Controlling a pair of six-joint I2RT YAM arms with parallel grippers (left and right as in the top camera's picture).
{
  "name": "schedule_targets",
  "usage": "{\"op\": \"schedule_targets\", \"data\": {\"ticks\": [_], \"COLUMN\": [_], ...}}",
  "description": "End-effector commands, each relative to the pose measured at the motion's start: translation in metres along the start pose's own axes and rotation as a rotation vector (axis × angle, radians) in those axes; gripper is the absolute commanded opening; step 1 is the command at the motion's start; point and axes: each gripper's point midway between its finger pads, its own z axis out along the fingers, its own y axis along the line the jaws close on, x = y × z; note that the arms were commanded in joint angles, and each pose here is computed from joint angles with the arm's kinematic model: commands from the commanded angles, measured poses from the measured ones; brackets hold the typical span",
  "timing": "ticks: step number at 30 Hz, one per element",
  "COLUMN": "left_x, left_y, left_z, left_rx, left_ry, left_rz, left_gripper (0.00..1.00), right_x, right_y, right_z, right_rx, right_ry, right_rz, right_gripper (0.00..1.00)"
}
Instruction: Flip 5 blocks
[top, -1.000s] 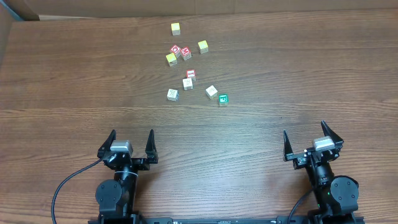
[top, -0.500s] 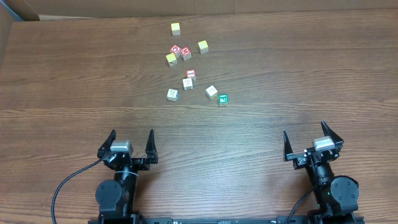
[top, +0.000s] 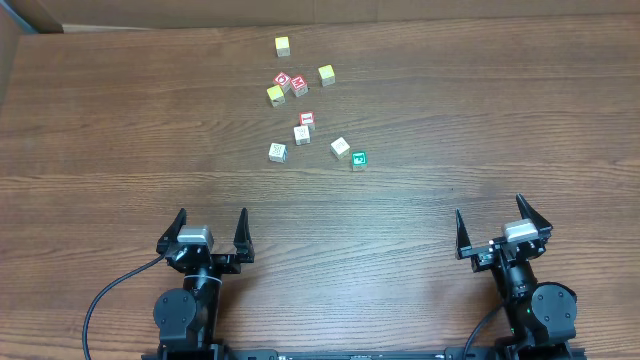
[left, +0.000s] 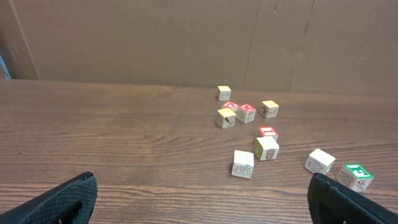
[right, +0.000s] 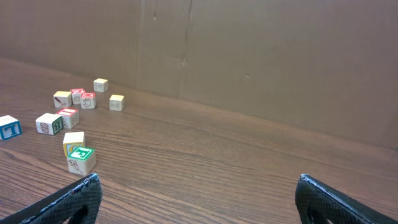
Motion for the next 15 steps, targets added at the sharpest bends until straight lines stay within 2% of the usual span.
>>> {"op": "schedule_targets", "data": {"ticks": [1,15], "left_x": [-0.0002,-0.0002], "left_y": [0.0021,0.0020], "left_z": [-0.0004,-0.0004], "left_rx": [-0.010,-0.010], "left_ry": [-0.005,-0.005], "left_rz": [0.018,0.018], "left_gripper": [1.00,1.00], "right_x": [0.0008,0.0008], "right_y": [0.0003,0.0005], "right_z": [0.0001,0.0001], "right_rx": [-0.001,-0.002], "right_ry": [-0.008,-0.008], "right_rz": [0.000,0.005], "right_gripper": [1.00,1.00]}}
